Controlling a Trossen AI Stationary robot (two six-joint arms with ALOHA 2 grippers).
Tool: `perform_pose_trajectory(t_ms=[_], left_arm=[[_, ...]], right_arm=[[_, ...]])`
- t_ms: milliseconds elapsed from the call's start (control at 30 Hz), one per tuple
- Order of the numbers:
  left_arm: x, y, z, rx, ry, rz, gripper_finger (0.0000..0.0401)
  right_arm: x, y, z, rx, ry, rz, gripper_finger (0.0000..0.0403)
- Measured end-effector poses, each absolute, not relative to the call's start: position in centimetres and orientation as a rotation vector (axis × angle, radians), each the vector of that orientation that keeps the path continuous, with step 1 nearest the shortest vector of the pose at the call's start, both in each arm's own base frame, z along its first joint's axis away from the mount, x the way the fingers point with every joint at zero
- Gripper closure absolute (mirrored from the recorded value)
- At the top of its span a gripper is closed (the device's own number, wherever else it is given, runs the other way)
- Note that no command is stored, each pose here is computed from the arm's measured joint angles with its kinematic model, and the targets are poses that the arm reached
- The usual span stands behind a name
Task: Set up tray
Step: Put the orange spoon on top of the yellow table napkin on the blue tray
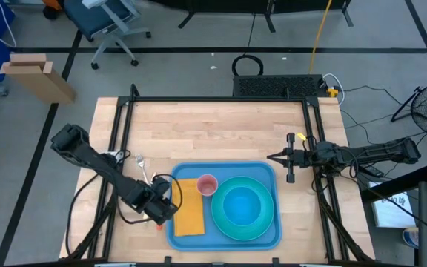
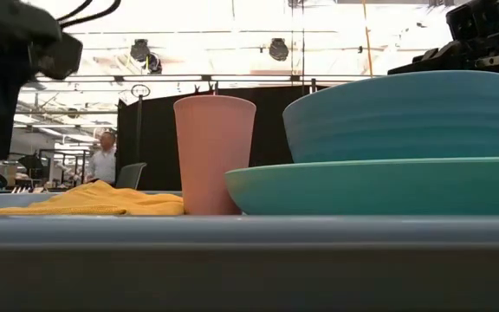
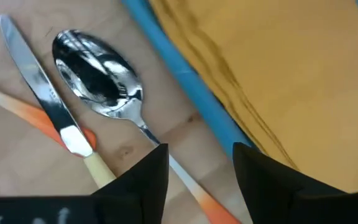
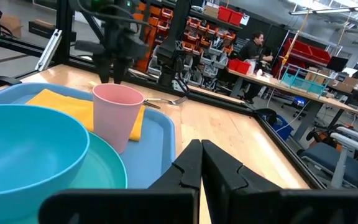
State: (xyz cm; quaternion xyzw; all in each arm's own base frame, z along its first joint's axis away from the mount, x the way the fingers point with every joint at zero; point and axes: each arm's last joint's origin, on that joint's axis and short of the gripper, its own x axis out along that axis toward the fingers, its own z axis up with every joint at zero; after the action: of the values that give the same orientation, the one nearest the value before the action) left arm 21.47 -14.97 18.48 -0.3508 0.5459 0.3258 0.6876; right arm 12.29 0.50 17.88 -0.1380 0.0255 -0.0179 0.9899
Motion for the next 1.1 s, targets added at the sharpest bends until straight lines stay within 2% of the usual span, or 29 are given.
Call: perform_pose_trajectory(t_ms=[167,600,933,1100], left_arm=[[20.6,-14.2,17.2,-0.813,1.232,0.833,0.0235],[20.4,-13.7,16.2,-0.8,1.279,0.845,0.022],[21.5,-14.5,13.4,-0.752,1.332,0.856,0.0219],[21.5,-14.5,13.1,-0.756,1.332,0.87,0.0221]], right_arm=[[12.3,0.5,17.9,-0.278,0.052,-0.036,0.0403],[12.3,0.5,18.3,-0.289,0.011,-0.042,0.0403],[12.3,0.5,18.2,-0.269,0.016,-0.04,0.0403],[12.3,0.5,18.2,-0.267,0.018,-0.039,0.0403]])
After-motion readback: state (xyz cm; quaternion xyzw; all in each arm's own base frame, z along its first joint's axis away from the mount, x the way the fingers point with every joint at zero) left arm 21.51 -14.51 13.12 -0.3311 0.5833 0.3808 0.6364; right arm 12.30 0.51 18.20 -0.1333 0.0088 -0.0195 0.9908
